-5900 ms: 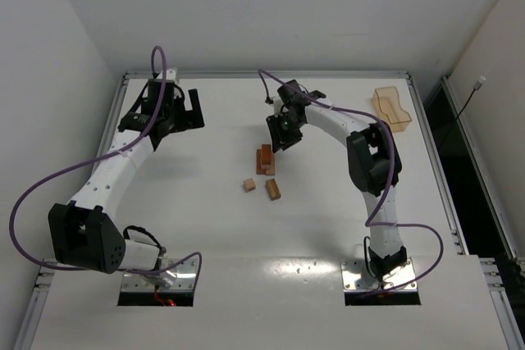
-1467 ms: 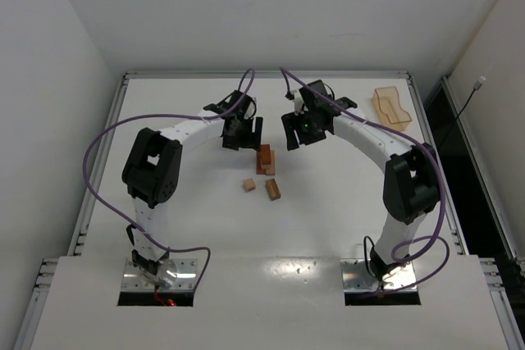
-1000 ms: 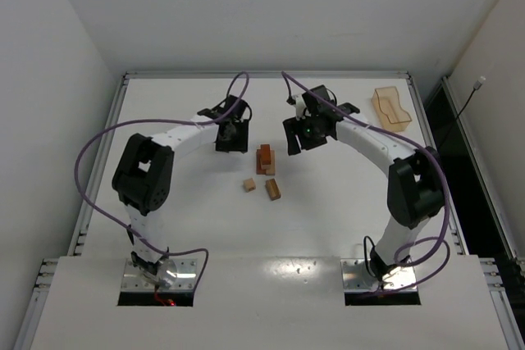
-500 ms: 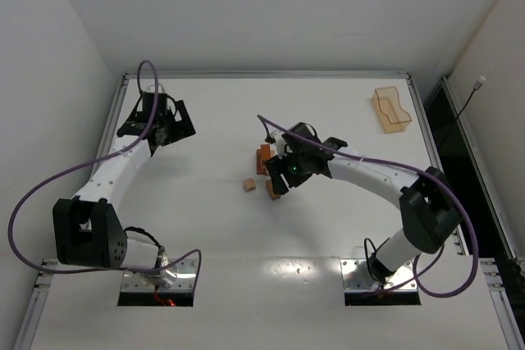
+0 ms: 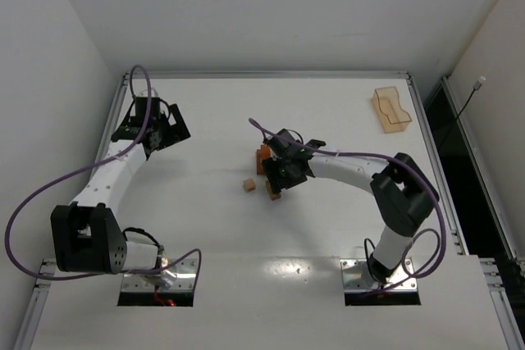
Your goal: Build the wood block tower
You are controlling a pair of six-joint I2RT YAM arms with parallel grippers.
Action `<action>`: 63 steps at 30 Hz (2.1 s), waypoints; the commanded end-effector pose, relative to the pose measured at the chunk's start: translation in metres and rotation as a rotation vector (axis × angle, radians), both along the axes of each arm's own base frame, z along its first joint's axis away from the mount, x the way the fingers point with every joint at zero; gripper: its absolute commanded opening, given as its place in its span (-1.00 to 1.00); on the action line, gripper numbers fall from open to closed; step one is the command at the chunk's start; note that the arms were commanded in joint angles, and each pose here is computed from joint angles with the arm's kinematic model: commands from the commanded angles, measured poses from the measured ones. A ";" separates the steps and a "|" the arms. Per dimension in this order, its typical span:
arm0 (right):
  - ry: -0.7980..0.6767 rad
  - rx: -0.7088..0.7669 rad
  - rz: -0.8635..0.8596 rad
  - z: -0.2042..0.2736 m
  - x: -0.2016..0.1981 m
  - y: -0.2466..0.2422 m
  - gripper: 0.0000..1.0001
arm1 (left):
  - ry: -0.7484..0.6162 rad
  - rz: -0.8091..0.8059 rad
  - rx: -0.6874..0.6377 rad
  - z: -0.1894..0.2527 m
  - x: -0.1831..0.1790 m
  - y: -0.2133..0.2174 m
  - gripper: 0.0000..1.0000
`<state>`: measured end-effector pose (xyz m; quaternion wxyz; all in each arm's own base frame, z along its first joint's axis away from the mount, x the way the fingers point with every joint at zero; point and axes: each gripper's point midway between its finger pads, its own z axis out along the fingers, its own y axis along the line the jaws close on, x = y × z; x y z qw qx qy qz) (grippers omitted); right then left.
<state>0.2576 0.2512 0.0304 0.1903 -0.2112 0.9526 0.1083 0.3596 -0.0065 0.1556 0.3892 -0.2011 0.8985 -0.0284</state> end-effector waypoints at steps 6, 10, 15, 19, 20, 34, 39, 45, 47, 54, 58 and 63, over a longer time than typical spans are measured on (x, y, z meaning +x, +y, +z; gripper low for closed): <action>-0.023 -0.011 0.006 0.005 0.010 0.036 0.07 | -0.008 0.023 -0.042 -0.003 0.004 0.007 0.98; -0.007 -0.056 -0.003 -0.007 0.012 0.033 0.07 | -0.011 0.024 -0.056 -0.002 0.007 0.005 0.98; -0.002 -0.082 -0.020 -0.012 0.019 0.035 0.07 | -0.001 0.024 -0.071 -0.005 0.010 0.003 0.98; 0.013 -0.109 -0.032 -0.020 0.017 0.031 -0.05 | -0.010 0.024 -0.071 -0.002 0.012 0.003 0.98; 0.006 -0.102 -0.032 -0.018 0.019 0.033 -0.11 | -0.010 0.024 -0.071 -0.002 0.012 0.003 0.98; -0.181 0.006 0.019 0.044 0.017 0.032 -1.00 | -0.045 0.022 -0.071 0.007 0.004 0.003 0.98; -0.355 0.025 0.053 0.086 0.014 0.019 -1.00 | -0.076 -0.053 -0.054 0.010 -0.004 -0.003 0.98; -0.523 -0.116 0.024 0.095 0.037 -0.027 -1.00 | -0.103 -0.203 -0.059 0.015 -0.013 -0.019 0.98; -0.525 -0.170 -0.004 0.089 0.041 -0.053 -1.00 | -0.113 -0.210 -0.064 0.018 -0.014 -0.021 0.98; -0.567 -0.194 -0.231 0.087 0.049 -0.103 -1.00 | -0.145 -0.318 -0.088 0.024 -0.020 -0.036 0.98; -0.588 -0.164 -0.214 0.096 0.049 -0.099 -1.00 | -0.201 -0.629 -0.181 0.034 -0.038 -0.080 0.98; -0.690 -0.192 -0.095 0.132 0.062 -0.089 -1.00 | -0.193 -0.867 -0.326 0.040 -0.066 -0.117 0.98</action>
